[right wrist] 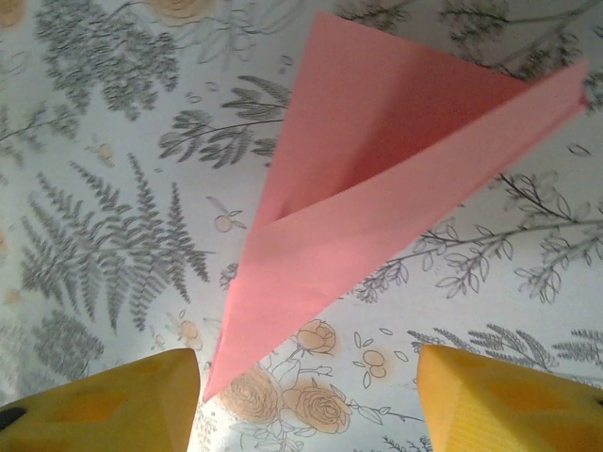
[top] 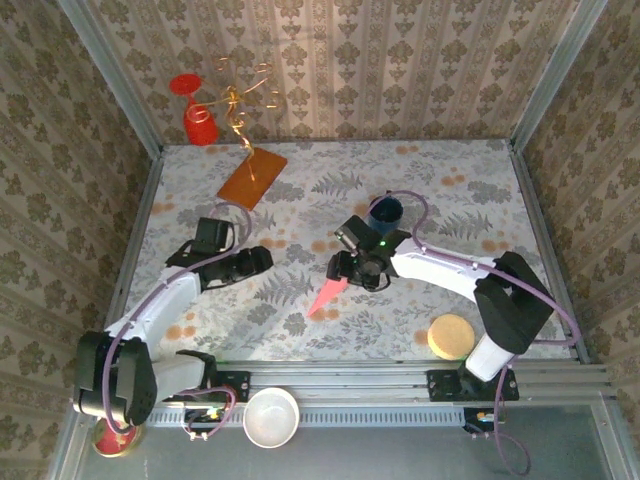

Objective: Fold a paper plane with a square sheet of paper (pick it up from the middle)
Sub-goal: Fold the wing for the fifth time at the center of the table, then move the paper plane to the top-center of the table.

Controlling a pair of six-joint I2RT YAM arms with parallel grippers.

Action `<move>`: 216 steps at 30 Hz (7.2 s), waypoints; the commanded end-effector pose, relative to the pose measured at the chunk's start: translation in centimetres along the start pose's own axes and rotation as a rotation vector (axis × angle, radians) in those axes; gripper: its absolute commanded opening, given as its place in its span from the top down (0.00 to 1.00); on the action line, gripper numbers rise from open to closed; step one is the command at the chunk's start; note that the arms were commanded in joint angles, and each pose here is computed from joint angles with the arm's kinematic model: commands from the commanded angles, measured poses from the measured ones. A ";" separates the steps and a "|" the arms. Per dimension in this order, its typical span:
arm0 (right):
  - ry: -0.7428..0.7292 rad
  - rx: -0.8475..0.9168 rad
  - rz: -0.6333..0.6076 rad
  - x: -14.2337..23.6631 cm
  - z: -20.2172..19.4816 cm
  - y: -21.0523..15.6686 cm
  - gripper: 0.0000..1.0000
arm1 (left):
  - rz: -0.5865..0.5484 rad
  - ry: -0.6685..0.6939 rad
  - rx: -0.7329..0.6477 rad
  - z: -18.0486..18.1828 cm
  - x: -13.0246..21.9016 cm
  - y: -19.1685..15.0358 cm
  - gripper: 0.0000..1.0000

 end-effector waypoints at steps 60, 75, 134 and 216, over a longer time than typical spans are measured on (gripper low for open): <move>0.252 0.250 -0.176 0.4 6.7 3.6 1.00 | -0.131 -0.053 0.103 2.9 0.8 2.3 0.03; 0.486 0.140 -0.083 -5.2 1.8 2.2 1.00 | 0.041 -0.098 0.020 -1.0 -3.2 -0.7 0.16; 0.393 0.054 -0.050 -6.6 -2.3 1.4 0.99 | 0.257 0.023 -0.080 -6.8 -10.1 -4.4 0.69; 0.171 0.429 0.081 -5.5 4.9 -1.3 0.45 | 0.173 -0.033 0.063 -5.0 -9.8 -3.4 1.00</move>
Point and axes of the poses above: each hand's point on the last joint's axis, 136 mm out from that joint toward the fingers, its own x axis back along the fingers, its own z axis along the line the jaws close on, y = z × x, the point moved 7 cm from there along x, back along the fingers, and after that the axes turned 14 degrees about x, right-handed, at the moved point
